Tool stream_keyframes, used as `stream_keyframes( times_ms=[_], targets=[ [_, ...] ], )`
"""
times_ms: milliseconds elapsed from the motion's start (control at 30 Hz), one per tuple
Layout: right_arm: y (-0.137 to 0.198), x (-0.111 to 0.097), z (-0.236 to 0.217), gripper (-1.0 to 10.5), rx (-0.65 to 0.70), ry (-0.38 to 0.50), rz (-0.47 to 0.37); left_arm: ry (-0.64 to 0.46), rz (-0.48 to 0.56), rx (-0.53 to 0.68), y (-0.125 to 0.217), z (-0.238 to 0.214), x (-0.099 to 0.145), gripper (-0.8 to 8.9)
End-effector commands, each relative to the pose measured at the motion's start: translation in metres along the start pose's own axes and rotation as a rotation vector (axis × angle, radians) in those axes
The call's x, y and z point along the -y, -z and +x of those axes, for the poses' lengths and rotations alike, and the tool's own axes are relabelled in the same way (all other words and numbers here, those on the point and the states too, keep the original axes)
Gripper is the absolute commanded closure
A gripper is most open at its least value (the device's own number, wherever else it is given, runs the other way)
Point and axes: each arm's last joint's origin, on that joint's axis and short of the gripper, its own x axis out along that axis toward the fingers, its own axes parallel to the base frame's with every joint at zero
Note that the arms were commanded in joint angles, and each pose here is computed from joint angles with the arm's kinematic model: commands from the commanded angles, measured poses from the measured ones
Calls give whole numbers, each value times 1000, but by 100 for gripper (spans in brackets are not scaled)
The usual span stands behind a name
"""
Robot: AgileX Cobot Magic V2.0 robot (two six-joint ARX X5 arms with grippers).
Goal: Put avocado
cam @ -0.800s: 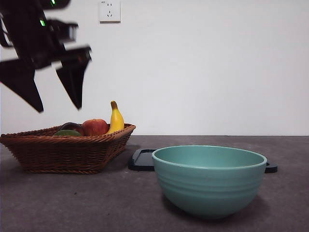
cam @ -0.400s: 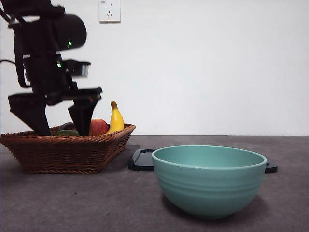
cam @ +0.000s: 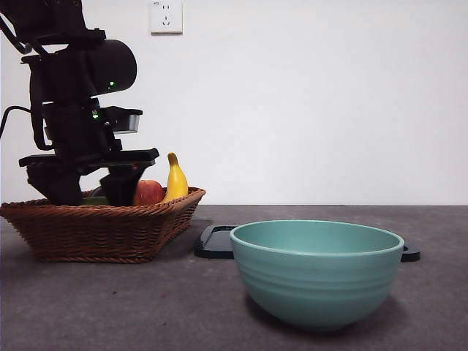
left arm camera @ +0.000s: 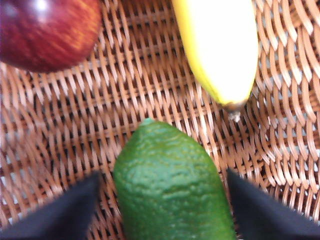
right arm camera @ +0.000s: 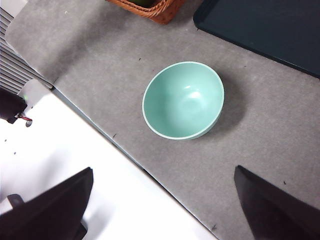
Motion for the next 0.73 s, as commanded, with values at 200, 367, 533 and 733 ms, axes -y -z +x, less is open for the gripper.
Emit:
stream_keyframes(
  times_ms=[200, 367, 533, 733],
  targets=[
    [-4, -2, -3, 493, 16, -3, -6, 1, 11, 9, -5, -1, 3, 638],
    [-4, -2, -3, 492, 16, -3, -7, 9, 13, 101, -9, -31, 3, 637],
    [-4, -2, -3, 492, 16, -3, -7, 53, 38, 193, -4, -77, 11, 637],
    [-4, -2, -3, 492, 16, -1, -7, 269, 133, 249, 15, -128, 38, 637]
  ],
)
